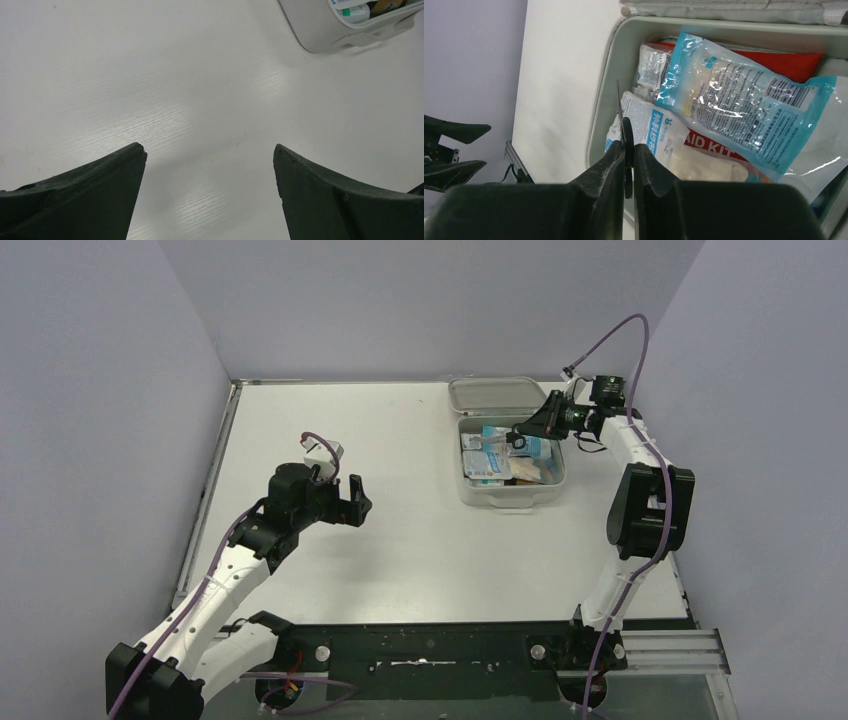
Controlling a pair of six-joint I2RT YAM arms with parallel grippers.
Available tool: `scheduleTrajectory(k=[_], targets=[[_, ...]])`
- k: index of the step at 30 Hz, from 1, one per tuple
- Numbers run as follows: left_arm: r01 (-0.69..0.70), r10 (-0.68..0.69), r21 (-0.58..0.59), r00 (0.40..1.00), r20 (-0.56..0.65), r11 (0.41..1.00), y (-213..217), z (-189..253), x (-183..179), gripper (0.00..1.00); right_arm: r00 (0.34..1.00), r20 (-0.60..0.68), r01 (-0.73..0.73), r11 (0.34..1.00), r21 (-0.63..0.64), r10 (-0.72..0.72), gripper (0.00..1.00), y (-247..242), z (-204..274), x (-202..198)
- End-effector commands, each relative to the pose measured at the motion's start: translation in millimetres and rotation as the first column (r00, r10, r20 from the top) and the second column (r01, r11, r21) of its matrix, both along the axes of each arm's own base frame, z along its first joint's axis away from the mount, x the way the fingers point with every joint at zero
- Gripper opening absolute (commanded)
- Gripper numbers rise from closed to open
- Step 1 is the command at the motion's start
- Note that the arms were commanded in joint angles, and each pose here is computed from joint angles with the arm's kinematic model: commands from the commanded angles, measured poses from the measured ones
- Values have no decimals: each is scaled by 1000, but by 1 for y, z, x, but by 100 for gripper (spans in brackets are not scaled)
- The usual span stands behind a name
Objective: Organize the medicine kit
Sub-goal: Place the scissors in the medicine box.
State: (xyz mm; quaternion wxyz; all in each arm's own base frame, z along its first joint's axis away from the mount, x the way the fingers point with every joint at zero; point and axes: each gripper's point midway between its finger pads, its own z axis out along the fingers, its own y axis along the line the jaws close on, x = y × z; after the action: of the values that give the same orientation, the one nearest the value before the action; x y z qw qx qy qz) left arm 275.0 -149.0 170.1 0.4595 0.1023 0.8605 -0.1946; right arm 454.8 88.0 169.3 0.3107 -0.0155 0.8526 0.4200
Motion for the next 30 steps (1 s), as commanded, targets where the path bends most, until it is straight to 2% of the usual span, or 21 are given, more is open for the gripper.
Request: scheduleTrajectory(k=[1,14,19,24,30], targets=[[2,-1,-17,999,51,1000,2,16,6,97,996,86,13,1000,21,-15,0,0,13,34],[-12,13,-14,999,35,1000,7,11,9,97,1000,11,12,1000,-12,-12,0,-10,-32,61],[-14,15,-13,999,33,1000,7,10,9,97,998,0,65,994,-83,-65,21,-24,-36,73],[-14,14,-17,999,37,1000,7,12,9,97,987,12,157,971,-179,-158,49,-42,-26,83],[-10,11,-26,999,43,1000,6,14,8,97,977,24,213,947,-242,-213,47,-41,-13,75]])
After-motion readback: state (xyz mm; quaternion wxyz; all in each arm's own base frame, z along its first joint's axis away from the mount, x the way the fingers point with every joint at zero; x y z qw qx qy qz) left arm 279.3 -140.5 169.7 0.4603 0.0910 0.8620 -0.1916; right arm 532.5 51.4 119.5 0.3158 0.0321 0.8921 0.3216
